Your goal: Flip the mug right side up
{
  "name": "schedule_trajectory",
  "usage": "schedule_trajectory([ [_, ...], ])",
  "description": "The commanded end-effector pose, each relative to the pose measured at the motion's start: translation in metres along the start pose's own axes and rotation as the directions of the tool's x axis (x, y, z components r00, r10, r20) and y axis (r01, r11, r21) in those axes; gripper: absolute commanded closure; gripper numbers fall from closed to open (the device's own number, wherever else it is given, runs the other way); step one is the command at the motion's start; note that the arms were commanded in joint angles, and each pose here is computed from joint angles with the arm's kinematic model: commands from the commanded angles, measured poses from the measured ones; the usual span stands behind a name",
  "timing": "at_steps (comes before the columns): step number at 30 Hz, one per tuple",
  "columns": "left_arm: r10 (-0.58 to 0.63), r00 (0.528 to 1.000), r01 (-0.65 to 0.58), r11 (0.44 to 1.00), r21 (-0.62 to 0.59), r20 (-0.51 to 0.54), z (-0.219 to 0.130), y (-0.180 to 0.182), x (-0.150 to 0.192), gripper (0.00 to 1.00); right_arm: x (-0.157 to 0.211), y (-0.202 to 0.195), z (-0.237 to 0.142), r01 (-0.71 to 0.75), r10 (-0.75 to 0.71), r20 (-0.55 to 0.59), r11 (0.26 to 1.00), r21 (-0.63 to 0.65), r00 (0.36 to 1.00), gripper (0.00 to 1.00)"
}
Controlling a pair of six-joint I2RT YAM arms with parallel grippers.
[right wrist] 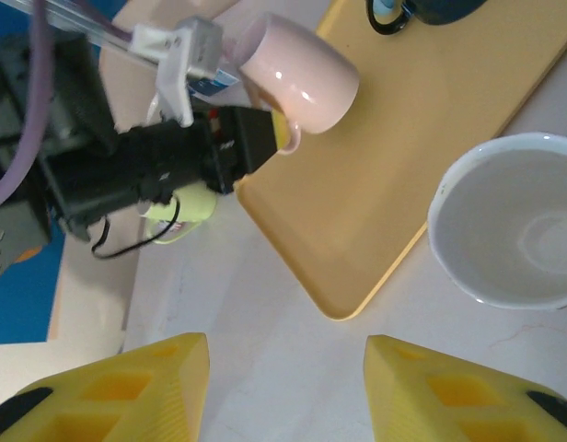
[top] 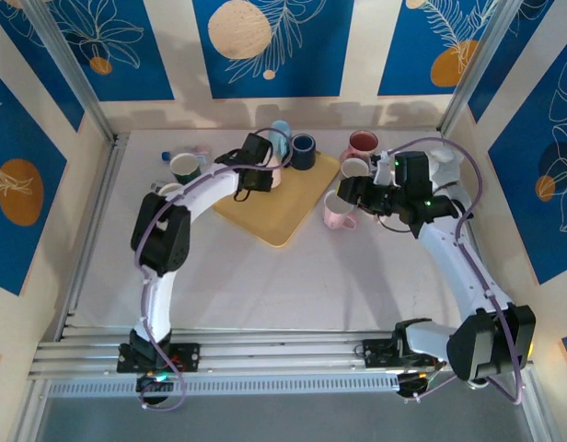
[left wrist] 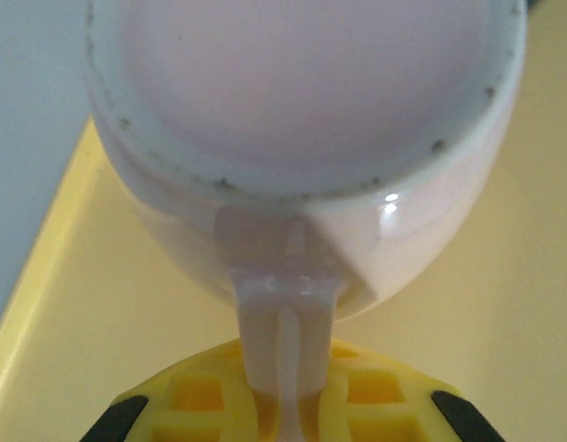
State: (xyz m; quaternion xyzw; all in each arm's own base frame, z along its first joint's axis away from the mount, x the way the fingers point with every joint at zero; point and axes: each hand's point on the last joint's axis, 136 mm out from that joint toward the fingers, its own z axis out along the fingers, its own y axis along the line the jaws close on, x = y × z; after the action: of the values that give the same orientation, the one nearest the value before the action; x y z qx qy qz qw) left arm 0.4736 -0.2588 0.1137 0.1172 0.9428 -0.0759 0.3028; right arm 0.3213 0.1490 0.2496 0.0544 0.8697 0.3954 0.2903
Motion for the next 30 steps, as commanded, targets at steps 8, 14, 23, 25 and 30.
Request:
schedule_trajectory([
  [8, -0.152, 0.976, 0.111, 0.964, 0.241, 0.158, -0.11, -0.033, -0.007, 1.0, 0.023, 0.028, -0.022, -0.078, 0.075, -0.036, 0.992, -0.095, 0.997, 0.52],
  [14, -0.196, 0.962, 0.121, 0.929, 0.349, 0.188, -0.155, -0.04, 0.003, 1.0, 0.048, 0.042, -0.024, -0.13, 0.111, -0.123, 0.978, -0.163, 0.986, 0.52],
  [23, -0.353, 0.911, 0.199, 0.83, 0.52, 0.215, -0.209, -0.05, 0.009, 1.0, 0.073, 0.06, -0.034, -0.236, 0.185, -0.198, 0.931, -0.279, 0.963, 0.52],
  [25, -0.384, 0.897, 0.215, 0.813, 0.541, 0.22, -0.217, -0.05, 0.012, 1.0, 0.075, 0.065, -0.035, -0.256, 0.196, -0.214, 0.916, -0.308, 0.957, 0.52],
  [30, -0.401, 0.89, 0.225, 0.801, 0.554, 0.217, -0.225, -0.052, 0.021, 1.0, 0.084, 0.073, -0.038, -0.267, 0.201, -0.224, 0.909, -0.32, 0.953, 0.52],
])
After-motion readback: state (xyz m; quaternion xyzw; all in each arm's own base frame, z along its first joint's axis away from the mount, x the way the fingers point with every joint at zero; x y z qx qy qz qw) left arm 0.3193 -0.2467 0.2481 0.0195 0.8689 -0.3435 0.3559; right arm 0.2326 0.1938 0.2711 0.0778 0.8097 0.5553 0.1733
